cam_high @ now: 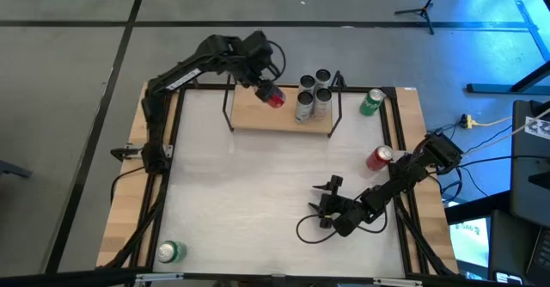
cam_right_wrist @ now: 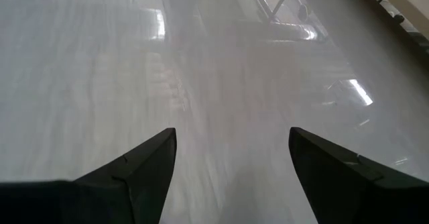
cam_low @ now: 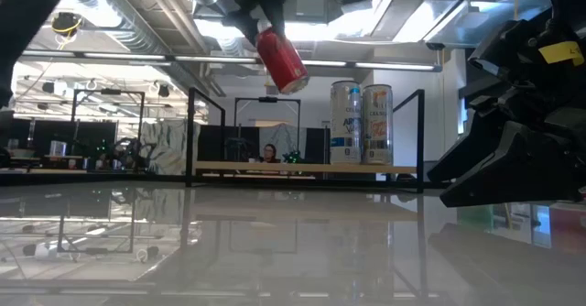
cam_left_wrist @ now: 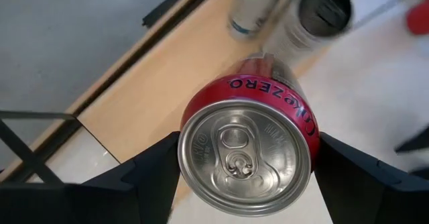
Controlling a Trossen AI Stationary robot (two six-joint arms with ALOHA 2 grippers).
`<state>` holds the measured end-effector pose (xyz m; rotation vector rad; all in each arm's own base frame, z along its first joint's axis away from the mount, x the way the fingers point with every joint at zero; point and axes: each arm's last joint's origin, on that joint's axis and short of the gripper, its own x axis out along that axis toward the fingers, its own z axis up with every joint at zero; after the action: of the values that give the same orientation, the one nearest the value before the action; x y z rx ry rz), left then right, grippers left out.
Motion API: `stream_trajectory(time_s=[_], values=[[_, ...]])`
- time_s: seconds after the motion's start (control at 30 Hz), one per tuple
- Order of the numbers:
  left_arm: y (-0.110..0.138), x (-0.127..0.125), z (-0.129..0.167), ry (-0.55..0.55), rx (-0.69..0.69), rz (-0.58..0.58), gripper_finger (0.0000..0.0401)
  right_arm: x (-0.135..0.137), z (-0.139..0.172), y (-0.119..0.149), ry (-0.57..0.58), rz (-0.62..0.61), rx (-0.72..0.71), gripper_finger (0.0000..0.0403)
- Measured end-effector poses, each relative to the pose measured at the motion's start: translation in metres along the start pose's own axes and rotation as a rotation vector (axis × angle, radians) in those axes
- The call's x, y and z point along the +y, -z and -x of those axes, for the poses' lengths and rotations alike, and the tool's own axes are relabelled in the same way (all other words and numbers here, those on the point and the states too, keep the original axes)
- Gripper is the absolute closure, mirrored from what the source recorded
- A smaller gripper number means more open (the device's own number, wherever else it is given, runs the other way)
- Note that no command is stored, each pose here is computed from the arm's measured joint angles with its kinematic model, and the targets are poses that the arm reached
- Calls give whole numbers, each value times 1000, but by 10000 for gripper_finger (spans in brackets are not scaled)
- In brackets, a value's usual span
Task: Place canned beverage on shelf
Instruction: Put the left red soda can on the shelf
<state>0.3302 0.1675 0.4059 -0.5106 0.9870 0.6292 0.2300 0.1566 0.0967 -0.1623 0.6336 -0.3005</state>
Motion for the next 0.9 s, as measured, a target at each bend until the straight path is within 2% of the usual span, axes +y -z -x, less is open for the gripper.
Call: stream_trajectory(time_s=[0.17, 0.57, 0.9], values=[[-14, 14, -28, -35, 33, 47, 121, 0, 0, 0, 0, 0, 0, 117], [-29, 36, -92, -85, 125, 102, 121, 4, -7, 8, 15, 4, 8, 117], [-35, 41, -108, -82, 107, 118, 121, 4, -7, 8, 18, 9, 8, 117]])
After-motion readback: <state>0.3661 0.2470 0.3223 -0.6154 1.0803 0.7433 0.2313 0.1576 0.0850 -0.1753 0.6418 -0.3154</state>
